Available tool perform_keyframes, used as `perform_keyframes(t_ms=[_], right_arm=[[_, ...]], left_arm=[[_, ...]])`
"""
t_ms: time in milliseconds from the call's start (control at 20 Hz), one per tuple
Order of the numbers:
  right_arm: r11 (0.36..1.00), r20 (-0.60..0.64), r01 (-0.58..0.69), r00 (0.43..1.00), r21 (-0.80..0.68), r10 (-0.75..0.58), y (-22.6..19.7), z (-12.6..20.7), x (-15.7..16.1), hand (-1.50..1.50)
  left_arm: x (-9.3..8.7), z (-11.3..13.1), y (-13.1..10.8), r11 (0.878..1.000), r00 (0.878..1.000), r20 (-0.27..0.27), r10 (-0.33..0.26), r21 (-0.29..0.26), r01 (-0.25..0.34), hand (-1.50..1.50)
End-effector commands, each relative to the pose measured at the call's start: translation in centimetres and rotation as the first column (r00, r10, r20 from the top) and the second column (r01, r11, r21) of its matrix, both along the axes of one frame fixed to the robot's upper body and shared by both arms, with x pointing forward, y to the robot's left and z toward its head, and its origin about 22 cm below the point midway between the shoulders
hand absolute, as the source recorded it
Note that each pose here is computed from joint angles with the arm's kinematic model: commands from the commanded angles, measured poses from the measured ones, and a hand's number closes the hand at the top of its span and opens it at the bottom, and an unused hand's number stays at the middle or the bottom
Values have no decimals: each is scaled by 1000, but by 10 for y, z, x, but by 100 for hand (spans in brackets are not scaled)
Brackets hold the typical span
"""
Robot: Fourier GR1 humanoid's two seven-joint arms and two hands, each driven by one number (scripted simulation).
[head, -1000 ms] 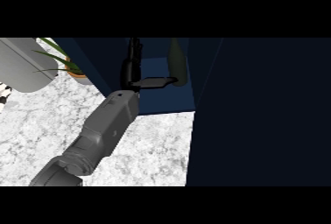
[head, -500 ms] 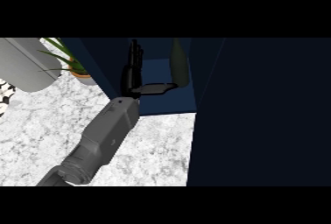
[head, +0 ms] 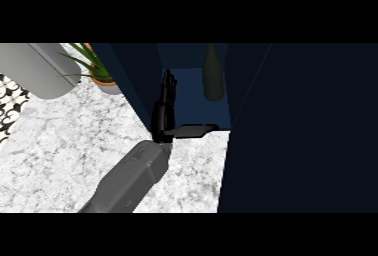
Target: Pick up the wine, place it into the cabinet and close the cabinet
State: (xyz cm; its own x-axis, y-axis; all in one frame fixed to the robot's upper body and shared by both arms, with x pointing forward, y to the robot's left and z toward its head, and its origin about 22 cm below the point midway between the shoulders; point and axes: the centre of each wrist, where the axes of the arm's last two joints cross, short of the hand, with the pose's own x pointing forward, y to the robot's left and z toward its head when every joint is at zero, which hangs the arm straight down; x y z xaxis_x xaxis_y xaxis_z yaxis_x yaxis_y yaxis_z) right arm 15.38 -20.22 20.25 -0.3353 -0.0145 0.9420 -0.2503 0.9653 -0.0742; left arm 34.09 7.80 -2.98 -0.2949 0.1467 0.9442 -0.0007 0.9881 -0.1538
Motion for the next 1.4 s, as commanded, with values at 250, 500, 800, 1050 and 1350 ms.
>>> perform_keyframes(t_ms=[250, 500, 800, 1050, 1350], right_arm=[[1000, 24, 13, 1000, 21, -13, -4, 4, -11, -150], [1000, 31, 10, 999, 8, -10, -7, 2, -24, -150], [1000, 13, 4, 1000, 15, -5, -14, -1, -39, -150], [999, 2, -49, 999, -4, 49, -16, 8, -28, -150], [991, -51, -132, 990, -2, 132, -17, -2, -9, 150]], left_arm=[[-88, 15, -36, 998, 999, 34, -34, -51, 35, -150], [-103, 12, -3, 998, 1000, 27, -9, -64, 11, -150], [-147, 47, -1, 996, 998, 43, 49, -75, -46, -150], [-153, 56, 20, 995, 997, 80, -20, -98, 27, -150], [-197, 57, 52, 988, 991, 68, -113, -94, 120, -150]])
